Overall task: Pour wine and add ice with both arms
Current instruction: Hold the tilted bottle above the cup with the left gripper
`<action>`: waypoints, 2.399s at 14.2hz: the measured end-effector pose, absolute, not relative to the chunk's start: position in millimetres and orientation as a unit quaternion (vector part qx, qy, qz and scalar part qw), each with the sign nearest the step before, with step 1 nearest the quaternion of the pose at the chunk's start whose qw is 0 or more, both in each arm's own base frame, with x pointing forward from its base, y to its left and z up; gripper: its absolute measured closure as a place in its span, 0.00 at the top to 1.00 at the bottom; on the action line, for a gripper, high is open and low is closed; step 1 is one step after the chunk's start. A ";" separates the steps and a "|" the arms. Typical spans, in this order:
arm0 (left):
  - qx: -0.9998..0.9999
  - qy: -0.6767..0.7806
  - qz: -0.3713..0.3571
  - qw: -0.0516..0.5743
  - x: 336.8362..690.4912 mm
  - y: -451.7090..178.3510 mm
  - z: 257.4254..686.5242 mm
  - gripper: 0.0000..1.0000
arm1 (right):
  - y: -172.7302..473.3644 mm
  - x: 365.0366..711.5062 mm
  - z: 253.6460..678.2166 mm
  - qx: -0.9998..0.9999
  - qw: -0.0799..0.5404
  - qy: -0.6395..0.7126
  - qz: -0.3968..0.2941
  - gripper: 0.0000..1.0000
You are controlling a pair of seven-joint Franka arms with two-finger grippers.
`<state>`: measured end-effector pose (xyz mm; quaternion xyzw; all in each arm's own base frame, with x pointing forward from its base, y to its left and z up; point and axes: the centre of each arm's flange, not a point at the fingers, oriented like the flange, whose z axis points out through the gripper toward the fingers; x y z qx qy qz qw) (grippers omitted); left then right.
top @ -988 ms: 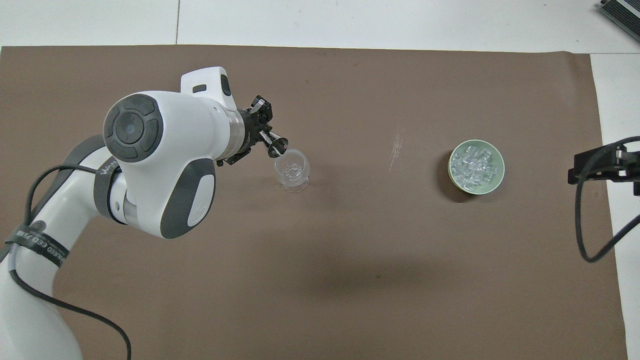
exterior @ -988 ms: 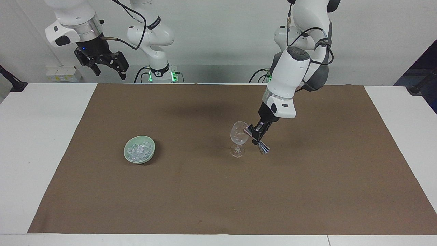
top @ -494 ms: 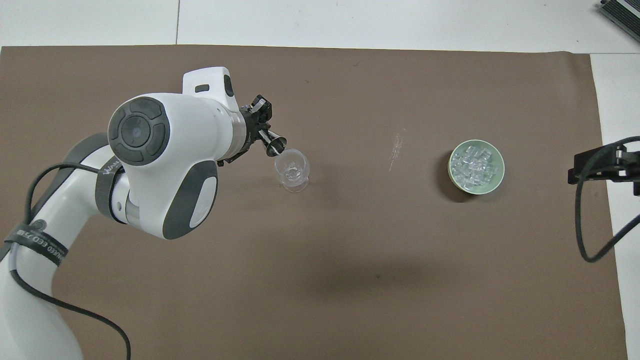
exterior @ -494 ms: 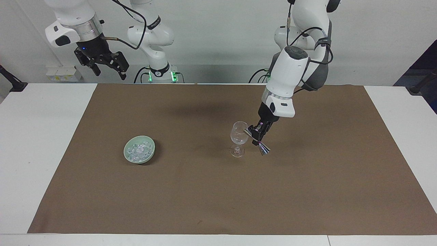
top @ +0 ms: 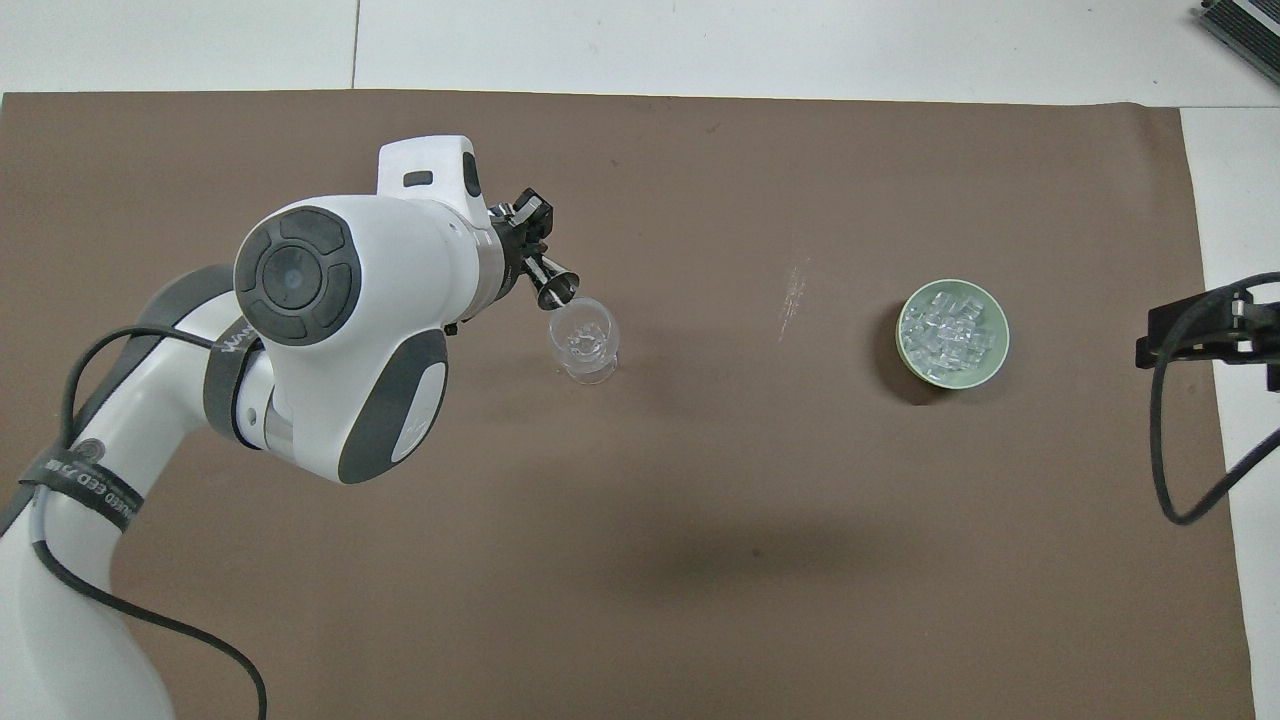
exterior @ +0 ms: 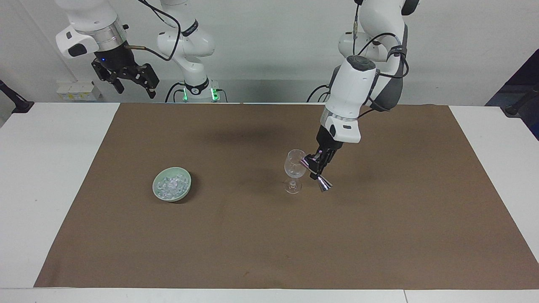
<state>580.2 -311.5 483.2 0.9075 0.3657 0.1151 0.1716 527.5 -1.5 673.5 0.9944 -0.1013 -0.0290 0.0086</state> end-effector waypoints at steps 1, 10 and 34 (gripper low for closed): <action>0.908 0.364 0.117 0.171 580.2 -311.8 483.1 0.25 | -1.5 527.5 673.5 0.994 0.009 -0.101 -0.029 1.00; 0.912 0.348 0.136 0.168 578.6 -318.0 482.9 0.24 | -1.5 527.5 673.5 0.994 0.009 -0.101 -0.029 1.00; 0.916 0.328 0.178 0.149 578.0 -320.7 483.3 0.24 | -1.8 527.0 673.2 0.994 0.009 -0.102 -0.031 1.00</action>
